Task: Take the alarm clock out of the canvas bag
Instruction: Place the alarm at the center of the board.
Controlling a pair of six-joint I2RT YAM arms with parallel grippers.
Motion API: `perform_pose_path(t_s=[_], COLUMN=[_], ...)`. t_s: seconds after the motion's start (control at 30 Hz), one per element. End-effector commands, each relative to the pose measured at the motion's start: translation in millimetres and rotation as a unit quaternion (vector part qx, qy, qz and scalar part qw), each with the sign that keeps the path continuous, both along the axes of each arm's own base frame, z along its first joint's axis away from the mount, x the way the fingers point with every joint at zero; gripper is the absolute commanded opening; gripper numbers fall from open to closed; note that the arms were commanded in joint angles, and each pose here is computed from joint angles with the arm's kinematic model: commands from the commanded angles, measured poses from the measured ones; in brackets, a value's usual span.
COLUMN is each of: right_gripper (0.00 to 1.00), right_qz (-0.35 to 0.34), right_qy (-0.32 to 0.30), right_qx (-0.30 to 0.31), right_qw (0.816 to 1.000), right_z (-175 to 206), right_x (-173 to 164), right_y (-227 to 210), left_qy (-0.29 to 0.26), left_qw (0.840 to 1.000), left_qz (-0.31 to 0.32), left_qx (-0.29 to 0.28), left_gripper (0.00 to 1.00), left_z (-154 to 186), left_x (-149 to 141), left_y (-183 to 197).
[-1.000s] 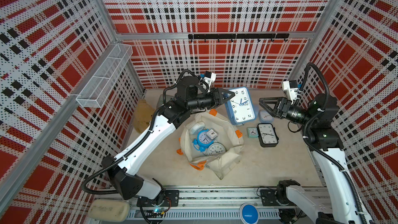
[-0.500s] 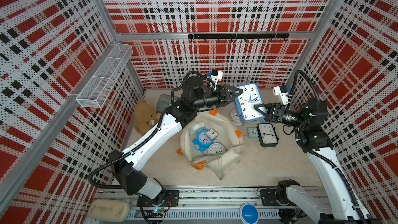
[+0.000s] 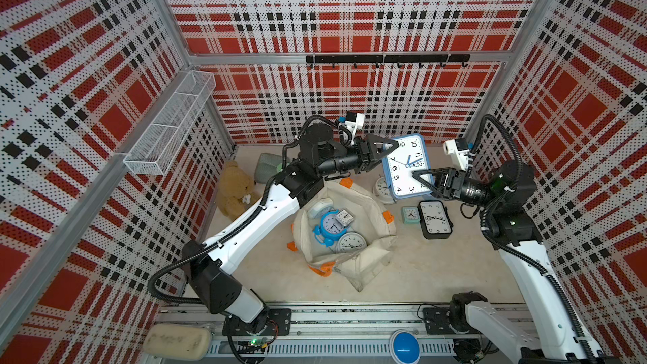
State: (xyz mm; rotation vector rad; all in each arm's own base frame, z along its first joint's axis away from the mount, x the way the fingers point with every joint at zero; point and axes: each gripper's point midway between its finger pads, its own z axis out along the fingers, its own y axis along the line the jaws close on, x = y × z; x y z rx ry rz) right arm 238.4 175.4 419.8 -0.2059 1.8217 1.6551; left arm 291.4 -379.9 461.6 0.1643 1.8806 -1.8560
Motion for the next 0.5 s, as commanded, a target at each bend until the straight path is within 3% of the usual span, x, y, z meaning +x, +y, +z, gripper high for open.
perform_pose_path(t_s=[0.0,0.13,0.27,0.47], right_gripper=[0.25,0.24,0.24,0.24], right_qz=[-0.034,-0.058,-0.103,-0.157], right_qy=[-0.012,-0.003,0.023,0.07], right_qx=[-0.025,-0.049,-0.101,-0.226], right_qw=[0.999,0.997,0.989,0.959], right_z=[-1,-6,-25,-82], right_x=[6,9,17,22], right_y=[-5,-9,-22,-48], left_qy=[-0.016,-0.009,-0.014,-0.033], left_qw=[0.999,0.999,0.993,0.973], left_qz=[0.001,0.046,0.111,0.182], left_qx=[-0.033,-0.026,0.025,0.136], left_gripper=[0.8,0.99,1.0,0.99], left_z=[22,18,5,-13], left_x=[-9,1,8,-3], left_y=[3,22,54,104])
